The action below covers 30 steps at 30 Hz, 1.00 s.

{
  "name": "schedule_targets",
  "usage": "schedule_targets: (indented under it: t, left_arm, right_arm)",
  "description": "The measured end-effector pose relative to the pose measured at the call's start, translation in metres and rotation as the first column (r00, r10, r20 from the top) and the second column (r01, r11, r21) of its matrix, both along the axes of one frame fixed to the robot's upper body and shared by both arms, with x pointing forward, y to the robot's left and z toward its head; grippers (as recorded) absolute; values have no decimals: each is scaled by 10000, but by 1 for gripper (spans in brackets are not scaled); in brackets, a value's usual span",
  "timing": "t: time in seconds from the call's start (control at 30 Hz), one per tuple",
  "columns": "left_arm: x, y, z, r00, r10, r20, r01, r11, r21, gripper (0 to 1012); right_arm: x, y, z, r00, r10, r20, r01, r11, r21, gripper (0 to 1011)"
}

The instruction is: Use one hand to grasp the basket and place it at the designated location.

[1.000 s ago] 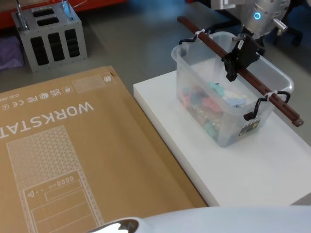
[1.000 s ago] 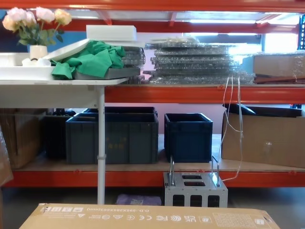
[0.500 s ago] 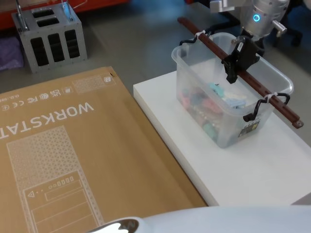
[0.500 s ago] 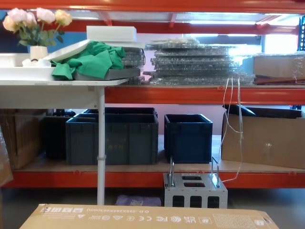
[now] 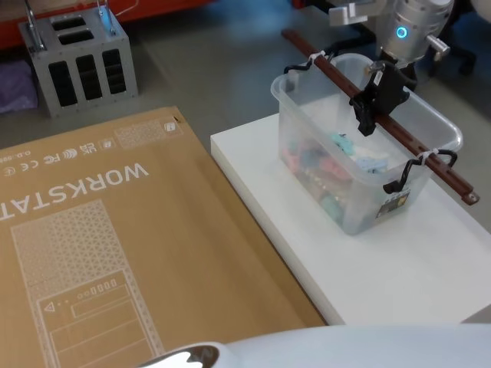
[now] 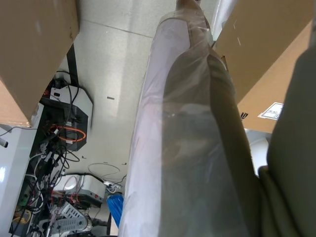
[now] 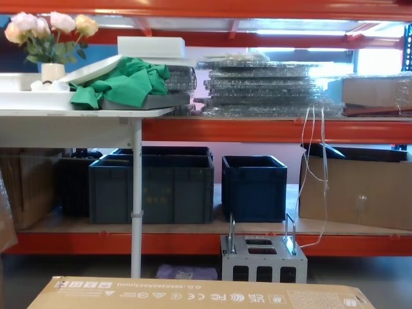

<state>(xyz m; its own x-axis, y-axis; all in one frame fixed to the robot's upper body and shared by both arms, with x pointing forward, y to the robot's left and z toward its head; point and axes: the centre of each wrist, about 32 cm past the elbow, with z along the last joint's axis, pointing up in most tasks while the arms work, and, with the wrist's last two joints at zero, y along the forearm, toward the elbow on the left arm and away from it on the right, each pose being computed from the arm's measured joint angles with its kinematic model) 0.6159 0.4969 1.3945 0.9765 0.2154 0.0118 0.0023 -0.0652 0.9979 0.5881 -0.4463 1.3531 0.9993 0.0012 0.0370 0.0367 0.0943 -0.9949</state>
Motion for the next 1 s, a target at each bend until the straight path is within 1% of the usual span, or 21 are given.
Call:
schedule_targets:
  t: [0.03,0.07,0.17,0.2,0.27,0.3,0.37,0.47,0.5,0.57,0.6,0.67,0.7,0.73,0.8,0.83,0.9,1.0]
  left_arm:
    - [0,0,0,10000,1,-1,-1,10000,1,0]
    - [0,1,0,10000,2,0,-2,10000,1,0]
    - [0,1,0,10000,2,-1,-2,10000,1,0]
    - [0,0,0,10000,1,0,-1,10000,1,0]
    - [0,1,0,10000,2,0,-2,10000,1,0]
    - [0,1,0,10000,2,0,-2,10000,1,0]
    - [0,1,0,10000,2,-1,-2,10000,1,0]
    - [0,1,0,10000,2,0,-2,10000,1,0]
    - [0,1,0,10000,2,0,-2,10000,1,0]
    - [0,1,0,10000,2,0,-2,10000,1,0]
    - [0,1,0,10000,2,0,-2,10000,1,0]
    - [0,1,0,10000,2,0,-2,10000,2,0]
    - [0,1,0,10000,2,-1,-2,10000,1,0]
    - [0,1,0,10000,2,0,-2,10000,1,0]
    - [0,1,0,10000,3,0,-3,10000,2,0]
    - [0,1,0,10000,2,-1,-2,10000,1,0]
    - [0,1,0,10000,2,-1,-2,10000,1,0]
    - [0,1,0,10000,2,0,-2,10000,2,0]
  right_arm:
    - [1,1,-1,10000,0,-11,0,10000,-5,16]
    - [1,2,-2,10000,-1,-15,1,10000,-8,63]
    - [1,1,-3,10000,-5,-9,5,10000,-7,109]
    - [-2,-1,-6,10000,-6,-3,6,10000,-6,160]
    - [-8,-4,-9,10000,-5,16,5,10000,-3,199]
    - [-14,-6,-12,10000,-3,31,3,10000,-2,252]
    - [-18,-8,-12,10000,-2,44,2,10000,-1,291]
    - [-24,-13,-12,10000,-7,69,7,10000,13,395]
    - [-25,-15,-11,10000,-10,75,10,10000,16,410]
    - [-26,-17,-12,10000,-13,77,13,10000,20,497]
    - [-27,-18,-12,10000,-13,77,13,10000,22,518]
    - [-28,-20,-12,10000,-17,81,17,10000,26,597]
    - [-28,-20,-12,10000,-17,84,17,10000,27,612]
    - [-30,-22,-11,10000,-20,90,20,10000,28,659]
    - [-34,-24,-12,9999,-22,101,21,10000,29,700]
    - [-37,-26,-11,9999,-26,111,25,10000,29,754]
    - [-40,-28,-11,9999,-35,116,34,10000,30,793]
    - [-42,-31,-11,9999,-44,119,43,10000,34,885]
